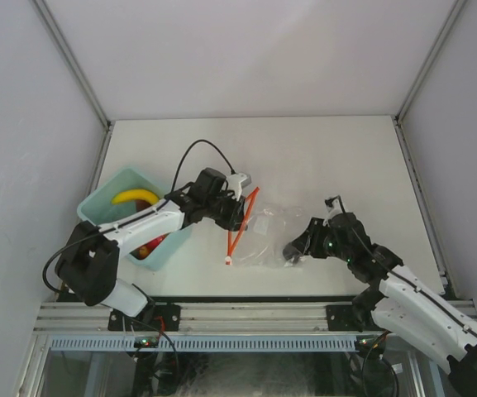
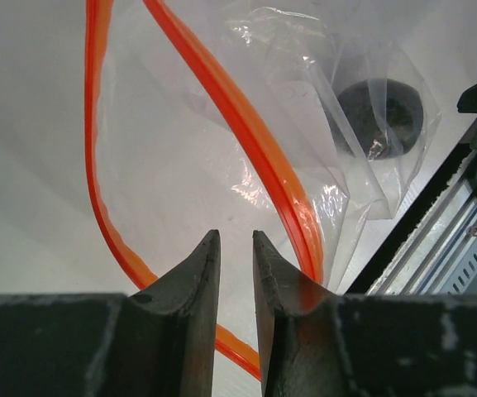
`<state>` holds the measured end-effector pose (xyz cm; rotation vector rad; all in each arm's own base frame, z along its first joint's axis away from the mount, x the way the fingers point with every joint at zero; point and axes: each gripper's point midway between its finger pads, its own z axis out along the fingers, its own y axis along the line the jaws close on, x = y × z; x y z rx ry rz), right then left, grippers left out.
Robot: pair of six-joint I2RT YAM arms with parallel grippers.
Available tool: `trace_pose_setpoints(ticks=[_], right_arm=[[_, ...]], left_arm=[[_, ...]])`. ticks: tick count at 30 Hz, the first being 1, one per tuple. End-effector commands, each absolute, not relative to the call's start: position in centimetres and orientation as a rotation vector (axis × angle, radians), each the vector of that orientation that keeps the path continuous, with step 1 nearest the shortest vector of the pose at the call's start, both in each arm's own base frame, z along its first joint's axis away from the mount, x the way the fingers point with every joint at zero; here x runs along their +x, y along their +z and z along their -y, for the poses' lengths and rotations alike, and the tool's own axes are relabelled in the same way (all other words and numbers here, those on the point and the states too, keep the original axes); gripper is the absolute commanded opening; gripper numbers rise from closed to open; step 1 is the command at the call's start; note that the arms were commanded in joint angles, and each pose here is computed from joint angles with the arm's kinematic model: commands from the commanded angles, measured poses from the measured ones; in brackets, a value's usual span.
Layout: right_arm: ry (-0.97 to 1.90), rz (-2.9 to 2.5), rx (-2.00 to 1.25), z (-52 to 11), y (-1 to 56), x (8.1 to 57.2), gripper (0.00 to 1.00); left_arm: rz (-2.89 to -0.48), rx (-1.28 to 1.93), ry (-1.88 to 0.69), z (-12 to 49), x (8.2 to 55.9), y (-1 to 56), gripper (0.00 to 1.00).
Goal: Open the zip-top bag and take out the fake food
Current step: Pick up the fake fruit from the zipper food storage bag.
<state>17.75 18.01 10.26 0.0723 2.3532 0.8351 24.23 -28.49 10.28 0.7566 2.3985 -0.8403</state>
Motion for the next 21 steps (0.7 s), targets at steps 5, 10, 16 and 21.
trace_pose_setpoints(ticks=[5,10,16,21], right_arm=[[0.63,-2.381,0.495,-14.5,8.4,18.2,0.38],[0.624,-2.366,0.645,-14.2,7.3,18.3,0.38],[0.618,-2.418,0.654,-14.6,5.0,18.0,0.36],[0.632,-2.433,0.582,-15.4,4.7,18.6,0.34]], left_arm=[[-2.357,0.798,-0.985,30.6,22.1,9.7,0.28],[-2.348,0.817,-1.006,31.1,21.2,9.3,0.29],[-2.317,0.866,-1.034,31.9,19.9,9.0,0.31],[-2.289,0.917,-1.039,32.7,19.0,8.6,0.32]])
